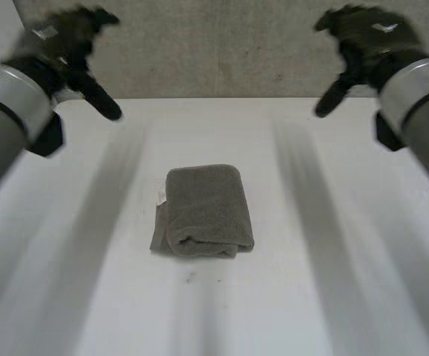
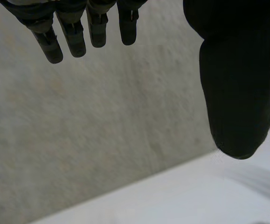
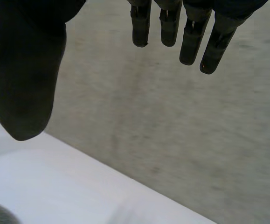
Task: Fold the towel.
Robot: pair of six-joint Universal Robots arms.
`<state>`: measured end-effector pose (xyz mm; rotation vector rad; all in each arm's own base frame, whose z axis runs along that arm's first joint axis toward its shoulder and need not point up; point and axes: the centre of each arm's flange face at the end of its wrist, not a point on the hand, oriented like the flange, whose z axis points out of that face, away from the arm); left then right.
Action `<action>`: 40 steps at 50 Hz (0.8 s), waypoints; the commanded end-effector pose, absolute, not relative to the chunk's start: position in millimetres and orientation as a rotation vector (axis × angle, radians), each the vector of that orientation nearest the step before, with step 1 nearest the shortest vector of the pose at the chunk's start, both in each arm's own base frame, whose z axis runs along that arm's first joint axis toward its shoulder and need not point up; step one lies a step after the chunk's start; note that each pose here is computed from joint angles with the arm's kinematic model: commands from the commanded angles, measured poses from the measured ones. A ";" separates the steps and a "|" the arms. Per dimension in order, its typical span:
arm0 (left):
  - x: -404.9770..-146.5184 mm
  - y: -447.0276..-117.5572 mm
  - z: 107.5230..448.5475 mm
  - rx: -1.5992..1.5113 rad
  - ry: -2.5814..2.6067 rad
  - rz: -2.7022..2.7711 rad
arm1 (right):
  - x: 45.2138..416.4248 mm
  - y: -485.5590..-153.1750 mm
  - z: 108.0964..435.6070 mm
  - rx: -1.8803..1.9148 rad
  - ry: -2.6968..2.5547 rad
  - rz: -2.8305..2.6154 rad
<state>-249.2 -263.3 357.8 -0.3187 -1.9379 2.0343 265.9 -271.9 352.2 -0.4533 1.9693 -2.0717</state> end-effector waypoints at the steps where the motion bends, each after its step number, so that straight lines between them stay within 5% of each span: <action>1: -231.4 -236.7 380.7 -0.269 -1.953 2.016 | 242.3 -259.9 352.3 -0.424 2.069 -2.057; 10: -226.9 -223.9 348.1 -0.293 -2.082 1.916 | 225.0 -260.1 336.9 -0.470 2.166 -2.065; 36: -229.2 -221.7 351.0 -0.303 -2.062 1.920 | 232.2 -259.2 343.1 -0.538 2.118 -2.089; 40: -228.9 -224.2 351.0 -0.299 -2.056 1.928 | 257.0 -262.6 324.9 -0.772 2.080 -1.999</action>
